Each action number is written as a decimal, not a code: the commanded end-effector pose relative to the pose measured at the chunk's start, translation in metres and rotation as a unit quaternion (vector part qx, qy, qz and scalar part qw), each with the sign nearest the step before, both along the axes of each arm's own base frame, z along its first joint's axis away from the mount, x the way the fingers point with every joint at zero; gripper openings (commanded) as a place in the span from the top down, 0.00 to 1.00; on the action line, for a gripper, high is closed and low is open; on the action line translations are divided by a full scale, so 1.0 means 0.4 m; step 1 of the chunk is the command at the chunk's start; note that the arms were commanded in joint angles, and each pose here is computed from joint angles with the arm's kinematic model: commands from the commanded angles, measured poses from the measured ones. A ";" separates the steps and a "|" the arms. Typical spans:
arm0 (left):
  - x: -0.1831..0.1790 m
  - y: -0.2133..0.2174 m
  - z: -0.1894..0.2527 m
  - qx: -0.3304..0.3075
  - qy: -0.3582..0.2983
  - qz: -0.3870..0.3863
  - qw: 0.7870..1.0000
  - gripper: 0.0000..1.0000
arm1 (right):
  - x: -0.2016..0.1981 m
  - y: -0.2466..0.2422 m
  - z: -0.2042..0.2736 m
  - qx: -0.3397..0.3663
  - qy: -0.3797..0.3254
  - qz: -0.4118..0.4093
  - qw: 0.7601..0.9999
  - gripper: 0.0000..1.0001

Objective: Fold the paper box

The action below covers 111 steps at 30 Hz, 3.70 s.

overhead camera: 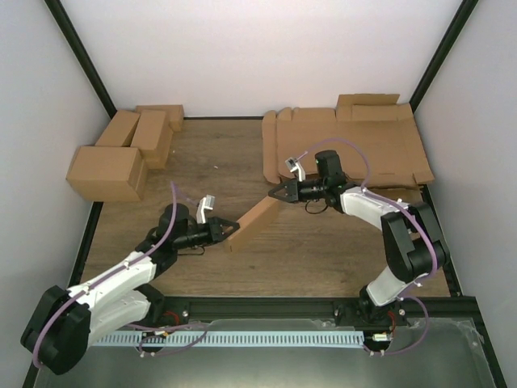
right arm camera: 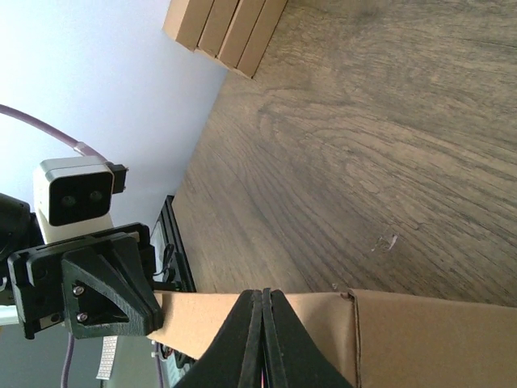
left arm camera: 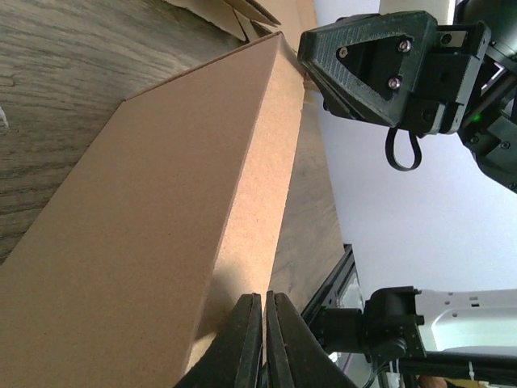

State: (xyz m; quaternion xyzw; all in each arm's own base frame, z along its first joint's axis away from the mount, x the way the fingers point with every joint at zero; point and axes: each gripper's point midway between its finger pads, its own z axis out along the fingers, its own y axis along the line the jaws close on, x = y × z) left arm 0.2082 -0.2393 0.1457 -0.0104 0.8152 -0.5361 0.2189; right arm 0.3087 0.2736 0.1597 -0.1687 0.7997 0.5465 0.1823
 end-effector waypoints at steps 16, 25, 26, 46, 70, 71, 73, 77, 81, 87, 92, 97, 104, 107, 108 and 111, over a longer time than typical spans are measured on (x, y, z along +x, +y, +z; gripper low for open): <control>0.040 0.005 0.118 0.241 -0.117 -0.086 0.960 0.00 | -0.028 -0.017 -0.131 -0.020 0.045 -0.008 0.999 0.99; 0.089 -0.029 0.005 0.476 -0.149 -0.154 0.853 0.00 | -0.022 -0.010 -0.105 -0.016 0.036 0.001 0.999 0.99; 0.093 -0.029 -0.004 0.482 -0.147 -0.158 0.849 0.00 | -0.022 -0.010 -0.104 -0.016 0.036 0.001 0.999 0.99; 0.142 0.007 0.019 0.588 -0.188 -0.142 0.773 0.67 | 0.008 -0.036 0.065 -0.024 -0.042 -0.032 0.998 0.83; 0.093 -0.086 0.155 0.598 -0.508 -0.119 0.608 0.65 | 0.000 -0.179 0.162 -0.088 0.179 -0.238 0.951 0.00; 0.090 -0.087 0.163 0.592 -0.515 -0.116 0.609 0.65 | -0.009 -0.171 0.150 -0.084 0.200 -0.229 0.949 0.01; 0.083 -0.089 0.177 0.582 -0.527 -0.114 0.609 0.64 | -0.026 -0.156 0.135 -0.071 0.235 -0.212 0.946 0.03; 0.065 -0.093 0.178 0.570 -0.540 -0.122 0.607 0.63 | -0.058 -0.109 0.165 0.005 0.268 -0.157 0.950 0.07; 0.058 -0.087 0.164 0.576 -0.541 -0.127 0.599 0.62 | -0.059 -0.101 0.191 0.021 0.268 -0.148 0.952 0.15; 0.057 -0.094 0.175 0.576 -0.548 -0.119 0.595 0.59 | -0.082 -0.082 0.184 0.048 0.297 -0.109 0.947 0.20; 0.052 -0.102 0.182 0.571 -0.554 -0.120 0.593 0.63 | -0.073 -0.087 0.160 0.033 0.301 -0.126 0.945 0.18; 0.044 -0.110 0.167 0.567 -0.549 -0.135 0.600 0.72 | -0.038 -0.095 0.098 -0.003 0.302 -0.151 0.941 0.07; 0.073 -0.099 0.177 0.479 -0.411 -0.081 0.771 0.19 | -0.007 -0.154 -0.010 -0.084 0.280 -0.233 0.927 0.05; 0.072 -0.108 0.186 0.405 -0.303 -0.050 0.861 0.09 | -0.010 -0.166 -0.052 -0.105 0.274 -0.238 0.926 0.05; 0.064 -0.111 0.187 0.383 -0.270 -0.034 0.883 0.03 | -0.007 -0.172 -0.063 -0.113 0.263 -0.239 0.928 0.06; 0.046 -0.081 0.142 0.329 -0.142 0.037 0.933 0.00 | 0.013 -0.177 -0.074 -0.127 0.189 -0.223 0.948 0.07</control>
